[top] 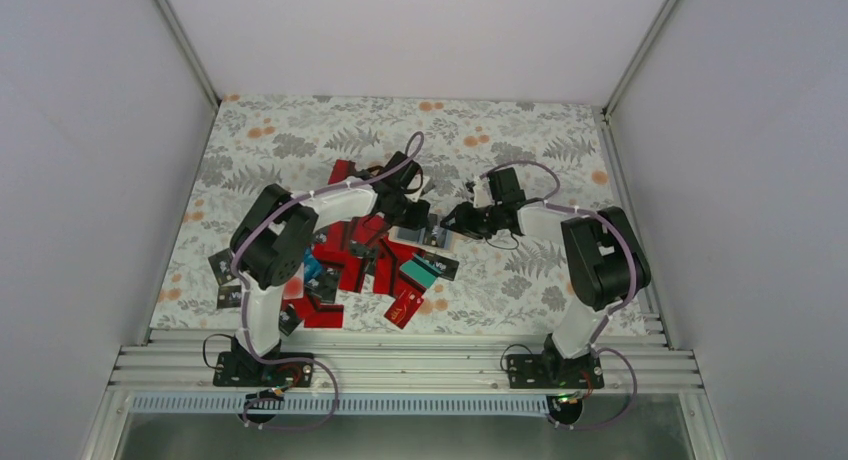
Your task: Put the credit cards into the card holder
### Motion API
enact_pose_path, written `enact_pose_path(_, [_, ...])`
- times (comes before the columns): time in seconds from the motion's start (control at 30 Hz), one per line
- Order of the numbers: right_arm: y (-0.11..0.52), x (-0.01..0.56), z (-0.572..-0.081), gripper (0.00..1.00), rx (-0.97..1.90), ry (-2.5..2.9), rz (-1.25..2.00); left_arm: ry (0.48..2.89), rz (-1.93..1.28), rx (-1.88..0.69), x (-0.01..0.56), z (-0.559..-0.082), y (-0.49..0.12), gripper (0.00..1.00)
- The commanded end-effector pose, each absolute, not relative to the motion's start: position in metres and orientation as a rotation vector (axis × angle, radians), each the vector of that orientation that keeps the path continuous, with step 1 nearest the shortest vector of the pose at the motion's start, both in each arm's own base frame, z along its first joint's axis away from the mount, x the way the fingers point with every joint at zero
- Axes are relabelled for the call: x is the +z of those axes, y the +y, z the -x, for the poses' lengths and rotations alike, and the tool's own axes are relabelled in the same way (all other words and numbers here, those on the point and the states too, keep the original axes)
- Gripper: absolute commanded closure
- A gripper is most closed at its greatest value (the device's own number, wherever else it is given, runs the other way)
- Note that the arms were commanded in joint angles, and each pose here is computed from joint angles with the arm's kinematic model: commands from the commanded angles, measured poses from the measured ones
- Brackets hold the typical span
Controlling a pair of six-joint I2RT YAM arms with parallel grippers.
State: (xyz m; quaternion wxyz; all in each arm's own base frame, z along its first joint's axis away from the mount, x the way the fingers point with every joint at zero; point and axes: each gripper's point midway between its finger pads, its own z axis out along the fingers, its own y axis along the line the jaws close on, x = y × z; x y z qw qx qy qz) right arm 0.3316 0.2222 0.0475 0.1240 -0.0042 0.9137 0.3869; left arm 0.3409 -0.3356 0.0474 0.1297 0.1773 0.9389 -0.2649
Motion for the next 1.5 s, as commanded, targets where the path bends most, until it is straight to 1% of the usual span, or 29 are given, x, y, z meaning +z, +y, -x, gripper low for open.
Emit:
enact_pose_path(0.0, [0.224,0.05,-0.343,0.64,1.131,2.639,0.023,2.754,-0.554,-0.75,0.03,-0.337,-0.338,0.96])
enact_pose_path(0.43, [0.219,0.038,-0.345,0.64,1.097,2.668,0.006,2.805,-0.567,-0.698,0.011,-0.33,-0.338,0.98])
enact_pose_path(0.6, [0.213,0.032,-0.344,0.64,1.037,2.692,-0.023,2.825,-0.554,-0.68,0.004,-0.326,-0.334,0.98])
enact_pose_path(0.93, [0.212,0.032,-0.341,0.64,1.04,2.698,-0.037,2.819,-0.541,-0.694,0.006,-0.324,-0.334,0.98])
enact_pose_path(1.13, [0.208,0.015,-0.336,0.63,1.022,2.758,-0.119,2.817,-0.541,-0.703,0.007,-0.322,-0.334,0.98])
enact_pose_path(1.3, [0.216,0.01,-0.33,0.64,1.115,2.774,-0.146,2.823,-0.541,-0.727,0.004,-0.318,-0.335,0.98])
enact_pose_path(1.47, [0.231,0.024,-0.328,0.64,1.281,2.728,-0.092,2.827,-0.54,-0.738,0.003,-0.315,-0.335,0.98])
